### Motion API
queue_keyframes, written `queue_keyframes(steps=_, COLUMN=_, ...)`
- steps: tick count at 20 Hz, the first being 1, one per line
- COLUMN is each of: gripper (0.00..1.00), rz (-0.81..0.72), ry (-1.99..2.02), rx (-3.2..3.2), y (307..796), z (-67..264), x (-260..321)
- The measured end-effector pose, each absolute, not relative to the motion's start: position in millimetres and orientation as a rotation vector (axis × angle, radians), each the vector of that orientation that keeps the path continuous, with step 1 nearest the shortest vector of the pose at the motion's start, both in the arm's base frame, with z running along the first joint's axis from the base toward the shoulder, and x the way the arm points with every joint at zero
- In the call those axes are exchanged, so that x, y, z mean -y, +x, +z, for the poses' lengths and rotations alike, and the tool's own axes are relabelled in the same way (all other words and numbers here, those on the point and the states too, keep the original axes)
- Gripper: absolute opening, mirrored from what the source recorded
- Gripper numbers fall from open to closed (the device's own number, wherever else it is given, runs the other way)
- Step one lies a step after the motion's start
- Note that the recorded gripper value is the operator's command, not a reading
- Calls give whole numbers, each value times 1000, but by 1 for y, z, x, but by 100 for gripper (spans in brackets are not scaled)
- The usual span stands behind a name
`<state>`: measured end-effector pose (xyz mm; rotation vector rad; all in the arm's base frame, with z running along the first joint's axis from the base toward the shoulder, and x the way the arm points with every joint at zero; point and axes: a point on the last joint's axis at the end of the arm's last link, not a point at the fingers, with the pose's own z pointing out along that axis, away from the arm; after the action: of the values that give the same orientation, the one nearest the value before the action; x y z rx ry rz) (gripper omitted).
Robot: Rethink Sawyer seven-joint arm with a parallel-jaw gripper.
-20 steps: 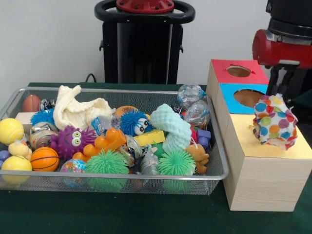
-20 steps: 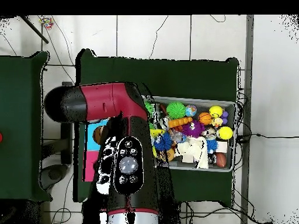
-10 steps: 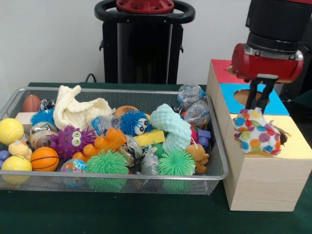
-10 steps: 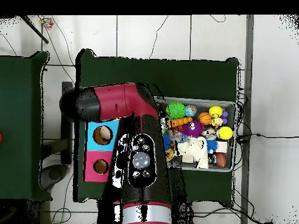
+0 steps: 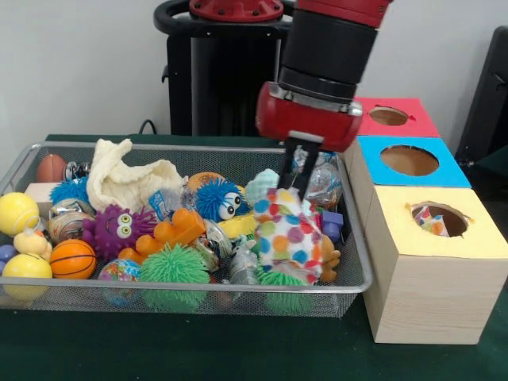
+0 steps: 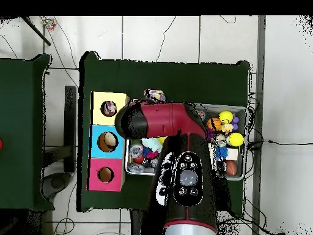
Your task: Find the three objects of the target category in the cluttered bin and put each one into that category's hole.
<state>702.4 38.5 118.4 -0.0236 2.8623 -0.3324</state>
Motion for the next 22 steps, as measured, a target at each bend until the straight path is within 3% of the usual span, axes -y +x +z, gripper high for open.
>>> queue_keyframes(steps=7, gripper=0, rz=-511, ry=-154, rx=-2796, y=688, z=122, x=-20)
queue_keyframes(steps=22, gripper=0, rz=-475, ry=-64, rx=-2828, y=674, z=152, x=-11)
